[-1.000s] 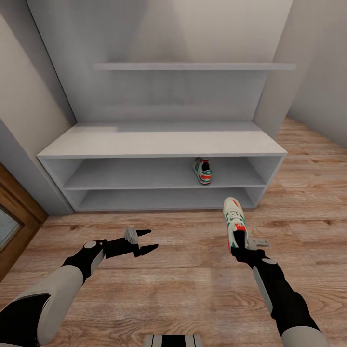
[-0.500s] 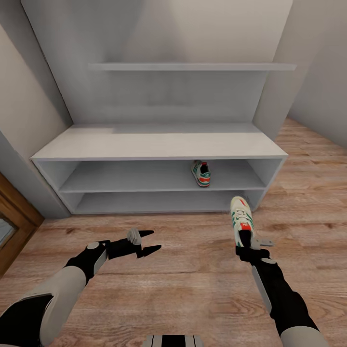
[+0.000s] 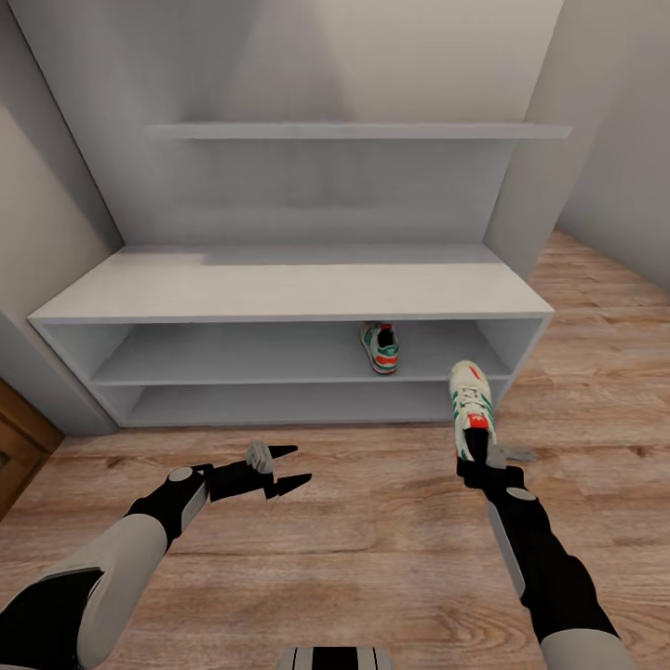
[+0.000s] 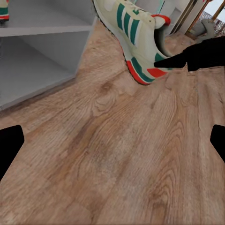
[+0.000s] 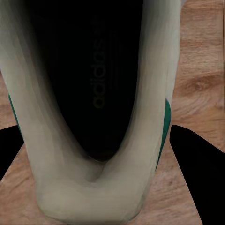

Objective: Pick up the two gym shoes and the two sandals from the corridor floor and place them onto the hallstand (shoe rack) in the corridor, making sure they are on the rack and not on the floor. Arrange them so the two gym shoes are next to each other and the two sandals are next to each other.

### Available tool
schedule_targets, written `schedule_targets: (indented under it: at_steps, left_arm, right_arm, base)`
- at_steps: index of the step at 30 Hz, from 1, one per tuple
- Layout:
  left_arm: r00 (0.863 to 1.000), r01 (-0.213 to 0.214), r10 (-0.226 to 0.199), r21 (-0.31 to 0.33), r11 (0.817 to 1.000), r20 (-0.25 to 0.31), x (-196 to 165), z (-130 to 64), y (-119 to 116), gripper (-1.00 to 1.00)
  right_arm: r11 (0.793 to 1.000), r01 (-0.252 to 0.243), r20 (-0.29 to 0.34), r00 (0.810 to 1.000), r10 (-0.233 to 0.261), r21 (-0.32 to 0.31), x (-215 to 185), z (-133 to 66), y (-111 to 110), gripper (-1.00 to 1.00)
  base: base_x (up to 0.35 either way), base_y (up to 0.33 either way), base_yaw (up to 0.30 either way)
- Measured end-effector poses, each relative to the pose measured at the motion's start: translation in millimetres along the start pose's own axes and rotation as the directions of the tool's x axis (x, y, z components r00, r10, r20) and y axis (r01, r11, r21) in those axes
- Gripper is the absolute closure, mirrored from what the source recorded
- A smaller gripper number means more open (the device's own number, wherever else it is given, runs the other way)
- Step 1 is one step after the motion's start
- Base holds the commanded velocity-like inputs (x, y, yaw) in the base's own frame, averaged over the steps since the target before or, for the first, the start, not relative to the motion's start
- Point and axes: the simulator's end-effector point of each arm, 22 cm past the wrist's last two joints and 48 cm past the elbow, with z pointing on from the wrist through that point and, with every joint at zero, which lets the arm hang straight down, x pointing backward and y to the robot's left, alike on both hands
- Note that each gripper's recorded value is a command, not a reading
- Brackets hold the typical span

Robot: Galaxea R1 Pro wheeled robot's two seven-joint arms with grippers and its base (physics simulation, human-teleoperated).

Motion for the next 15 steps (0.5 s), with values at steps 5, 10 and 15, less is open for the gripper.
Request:
schedule_targets:
  at_steps: [5,10,15]
  left_arm:
    - [1.000,0.000,0.000,0.000,1.000,0.000,0,0.0,0,-1.00]
    - [1.000,0.000,0.000,0.001,1.000,0.000,0,0.0,0,-1.00]
    - [1.000,0.000,0.000,0.001,1.000,0.000,0,-0.1,0,-1.00]
  right_arm:
    - [1.000,-0.015,0.033,0.999,0.015,-0.009,-16,-5.9,6,1.00]
    - [1.000,-0.019,0.038,0.999,0.019,-0.014,-18,-7.0,8,1.00]
    - [1.000,-0.020,0.039,0.999,0.020,-0.015,-19,-7.4,9,1.00]
  base:
    - [0.006,-0.002,0.000]
    - [0.012,0.000,0.000]
    - [0.203,0.000,0.000]
